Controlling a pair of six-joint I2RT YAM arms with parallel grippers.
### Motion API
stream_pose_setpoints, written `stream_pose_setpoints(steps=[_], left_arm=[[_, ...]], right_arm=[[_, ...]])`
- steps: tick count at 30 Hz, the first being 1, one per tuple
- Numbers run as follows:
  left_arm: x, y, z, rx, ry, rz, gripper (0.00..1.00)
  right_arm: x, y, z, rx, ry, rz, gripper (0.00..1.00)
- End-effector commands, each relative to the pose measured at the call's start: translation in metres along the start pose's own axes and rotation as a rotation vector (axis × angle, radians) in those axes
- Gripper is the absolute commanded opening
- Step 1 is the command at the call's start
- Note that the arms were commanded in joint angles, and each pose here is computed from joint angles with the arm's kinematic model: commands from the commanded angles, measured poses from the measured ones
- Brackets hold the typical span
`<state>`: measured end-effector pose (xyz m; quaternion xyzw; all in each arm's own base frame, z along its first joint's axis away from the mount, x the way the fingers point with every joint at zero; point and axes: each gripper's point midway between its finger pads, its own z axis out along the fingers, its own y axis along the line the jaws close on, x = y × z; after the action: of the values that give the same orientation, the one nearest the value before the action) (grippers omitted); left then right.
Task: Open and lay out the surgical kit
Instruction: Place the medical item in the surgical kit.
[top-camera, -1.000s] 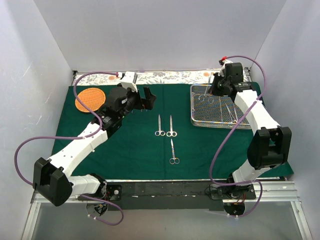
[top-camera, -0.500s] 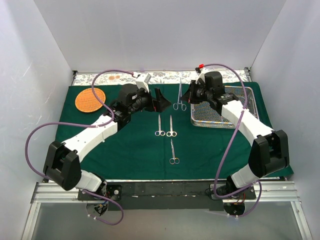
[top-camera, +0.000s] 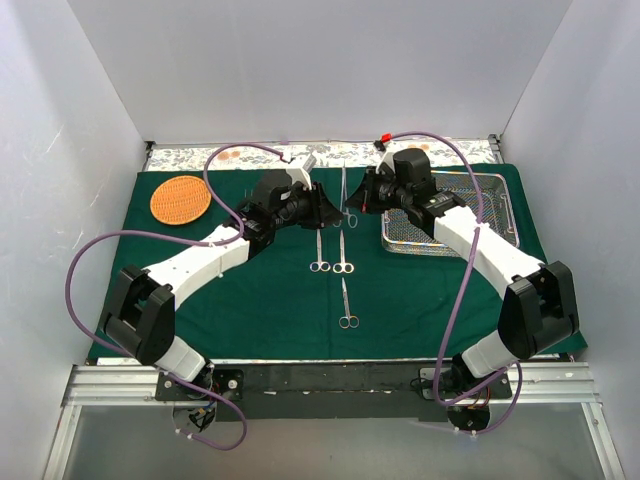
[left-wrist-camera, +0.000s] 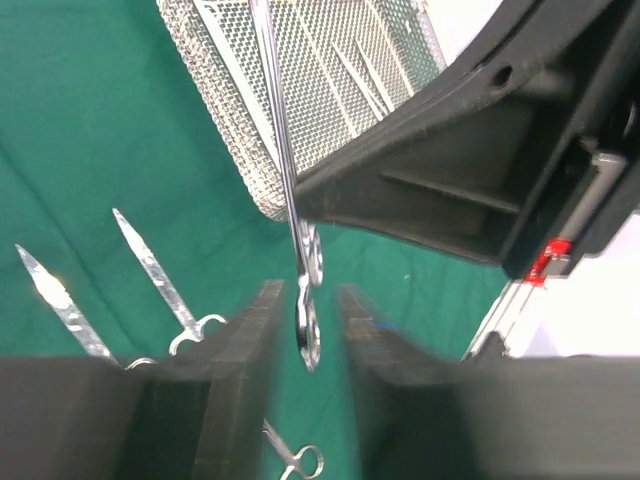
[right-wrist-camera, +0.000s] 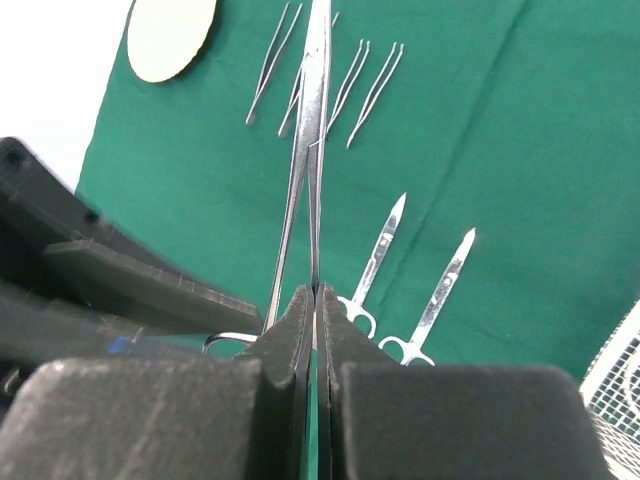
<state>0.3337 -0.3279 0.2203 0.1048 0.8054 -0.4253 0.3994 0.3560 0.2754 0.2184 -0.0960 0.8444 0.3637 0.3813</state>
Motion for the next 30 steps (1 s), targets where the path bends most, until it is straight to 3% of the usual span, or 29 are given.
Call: stream_pose_setpoints(steps=[1,3,7,9,10,18,22,30], left_arm=[[-0.014,-0.010,-0.003,-0.001,-0.032,0.011,0.13],[-0.013,-0.006,-0.006,-0.024,-0.040,0.007,0.00],[-0.008,0.004,-0.014,-0.073,-0.031,0.025,0.00],[-0.007,0.011,-0.019,-0.102,-0.025,0.047,0.00],[-0.004,0.015,-0.025,-0.118,-0.014,0.049,0.00],[0.007,0.072,-0.082,-0.180,0.057,-0.041,0.00],[0.042,0.091,-0.106,-0.213,0.185,-0.094,0.00],[0.093,0.138,-0.130,-0.317,0.342,-0.286,0.00]], right_arm=[[-0.019,0.019,-0.007,-0.041,-0.079,-0.037,0.01],[-0.017,0.023,-0.006,-0.050,-0.076,-0.044,0.01],[-0.013,0.027,-0.004,-0.068,-0.059,-0.052,0.05],[-0.012,0.027,-0.005,-0.077,-0.057,-0.064,0.18],[-0.011,0.029,-0.006,-0.084,-0.054,-0.066,0.30],[-0.002,0.006,-0.011,0.012,-0.042,-0.112,0.70],[-0.003,-0.021,-0.019,0.131,-0.061,-0.146,0.79],[0.000,-0.053,-0.032,0.237,-0.061,-0.162,0.79]])
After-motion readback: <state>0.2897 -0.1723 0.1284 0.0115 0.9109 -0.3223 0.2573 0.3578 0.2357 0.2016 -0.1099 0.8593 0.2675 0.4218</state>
